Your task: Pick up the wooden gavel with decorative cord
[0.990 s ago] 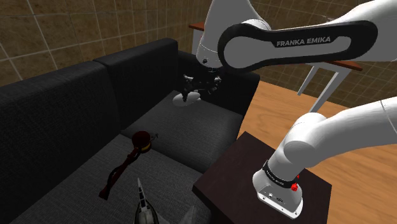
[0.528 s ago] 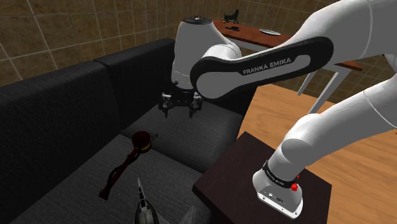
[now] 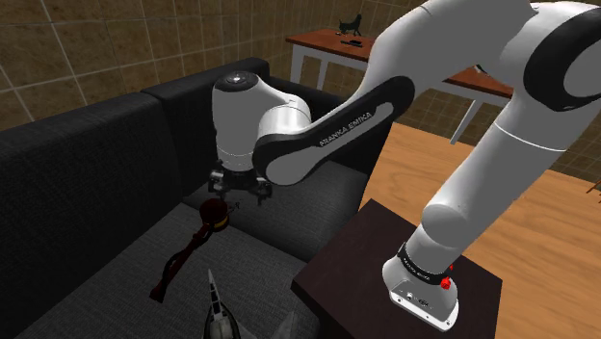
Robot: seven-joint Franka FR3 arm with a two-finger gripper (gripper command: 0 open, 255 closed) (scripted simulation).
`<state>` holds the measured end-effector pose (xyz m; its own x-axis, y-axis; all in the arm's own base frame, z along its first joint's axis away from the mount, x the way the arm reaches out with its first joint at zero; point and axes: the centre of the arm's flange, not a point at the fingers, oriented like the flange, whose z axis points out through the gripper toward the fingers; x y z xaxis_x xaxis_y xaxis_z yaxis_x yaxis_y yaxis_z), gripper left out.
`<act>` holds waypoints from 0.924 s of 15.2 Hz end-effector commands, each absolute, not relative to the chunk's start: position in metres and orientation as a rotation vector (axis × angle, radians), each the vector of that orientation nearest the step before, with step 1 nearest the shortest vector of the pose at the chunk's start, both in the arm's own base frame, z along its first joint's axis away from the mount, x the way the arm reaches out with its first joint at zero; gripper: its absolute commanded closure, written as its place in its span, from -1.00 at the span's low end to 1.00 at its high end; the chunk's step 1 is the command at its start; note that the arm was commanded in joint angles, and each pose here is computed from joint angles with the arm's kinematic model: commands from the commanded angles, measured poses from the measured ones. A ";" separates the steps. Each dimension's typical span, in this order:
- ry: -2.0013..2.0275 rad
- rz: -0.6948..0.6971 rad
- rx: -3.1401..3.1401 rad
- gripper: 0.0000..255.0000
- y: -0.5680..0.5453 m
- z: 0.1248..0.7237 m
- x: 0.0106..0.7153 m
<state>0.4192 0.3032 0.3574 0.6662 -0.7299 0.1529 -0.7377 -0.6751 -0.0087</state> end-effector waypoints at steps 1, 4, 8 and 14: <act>-1.313 0.224 2.775 -1.00 0.320 0.338 0.432; -1.399 0.217 2.713 -1.00 0.342 0.309 0.452; -1.509 0.207 2.626 -1.00 0.370 0.268 0.480; -1.666 0.192 2.489 -1.00 0.405 0.207 0.525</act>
<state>0.5194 0.3995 0.2182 0.4007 -0.8986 0.1787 -0.9156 -0.4001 0.0412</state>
